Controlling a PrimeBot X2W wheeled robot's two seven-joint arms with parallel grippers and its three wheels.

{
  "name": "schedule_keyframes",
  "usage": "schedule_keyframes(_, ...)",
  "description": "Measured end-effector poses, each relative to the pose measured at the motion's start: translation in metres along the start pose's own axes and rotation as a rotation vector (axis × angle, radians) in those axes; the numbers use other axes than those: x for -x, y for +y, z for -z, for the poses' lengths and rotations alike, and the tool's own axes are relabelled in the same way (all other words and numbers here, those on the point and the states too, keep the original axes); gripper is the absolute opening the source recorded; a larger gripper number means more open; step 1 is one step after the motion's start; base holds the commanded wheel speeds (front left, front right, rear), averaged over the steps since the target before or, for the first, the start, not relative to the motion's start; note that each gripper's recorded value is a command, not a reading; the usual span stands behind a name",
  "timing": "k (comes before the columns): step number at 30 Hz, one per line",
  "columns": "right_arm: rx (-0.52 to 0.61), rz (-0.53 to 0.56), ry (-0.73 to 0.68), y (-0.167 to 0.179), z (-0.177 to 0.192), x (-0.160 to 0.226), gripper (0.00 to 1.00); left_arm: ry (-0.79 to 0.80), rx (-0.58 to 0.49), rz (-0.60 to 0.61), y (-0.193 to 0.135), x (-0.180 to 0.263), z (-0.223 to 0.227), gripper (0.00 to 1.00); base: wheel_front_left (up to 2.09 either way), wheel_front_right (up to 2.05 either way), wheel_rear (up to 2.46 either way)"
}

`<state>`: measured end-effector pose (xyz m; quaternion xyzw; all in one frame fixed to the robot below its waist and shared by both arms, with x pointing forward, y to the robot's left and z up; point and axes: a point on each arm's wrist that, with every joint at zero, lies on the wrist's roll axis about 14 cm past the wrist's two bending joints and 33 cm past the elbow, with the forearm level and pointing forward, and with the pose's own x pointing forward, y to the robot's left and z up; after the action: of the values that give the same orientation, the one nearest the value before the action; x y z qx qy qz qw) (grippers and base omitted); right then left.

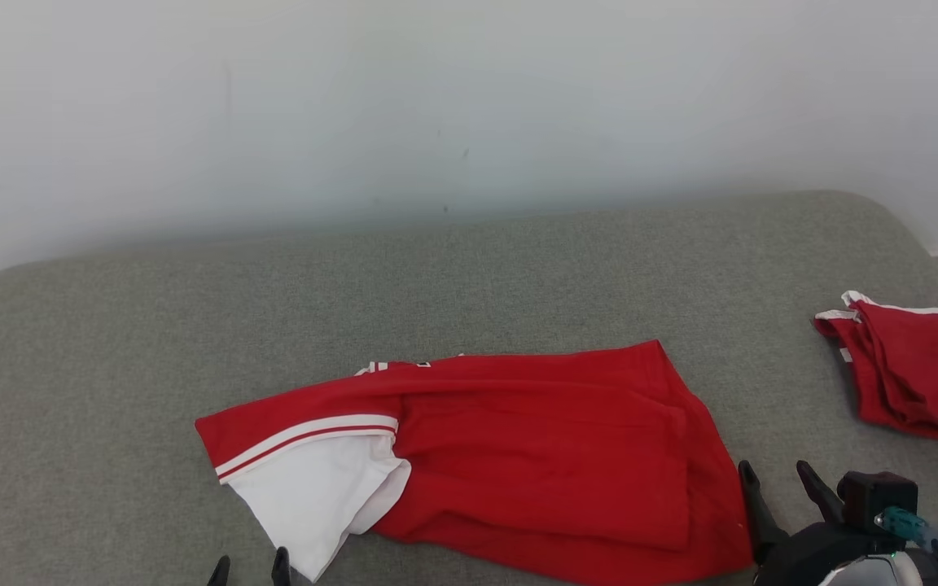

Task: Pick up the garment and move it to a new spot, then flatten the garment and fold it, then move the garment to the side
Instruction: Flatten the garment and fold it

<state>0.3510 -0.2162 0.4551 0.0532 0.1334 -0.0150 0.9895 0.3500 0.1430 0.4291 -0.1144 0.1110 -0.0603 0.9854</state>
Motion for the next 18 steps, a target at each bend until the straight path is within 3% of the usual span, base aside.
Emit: schedule_keyframes(18,0.024,-0.029,0.146,0.014,0.002,-0.039,1.0,0.281,0.03,-0.042,-0.006,-0.04,0.053,1.0,0.0,0.0,0.0)
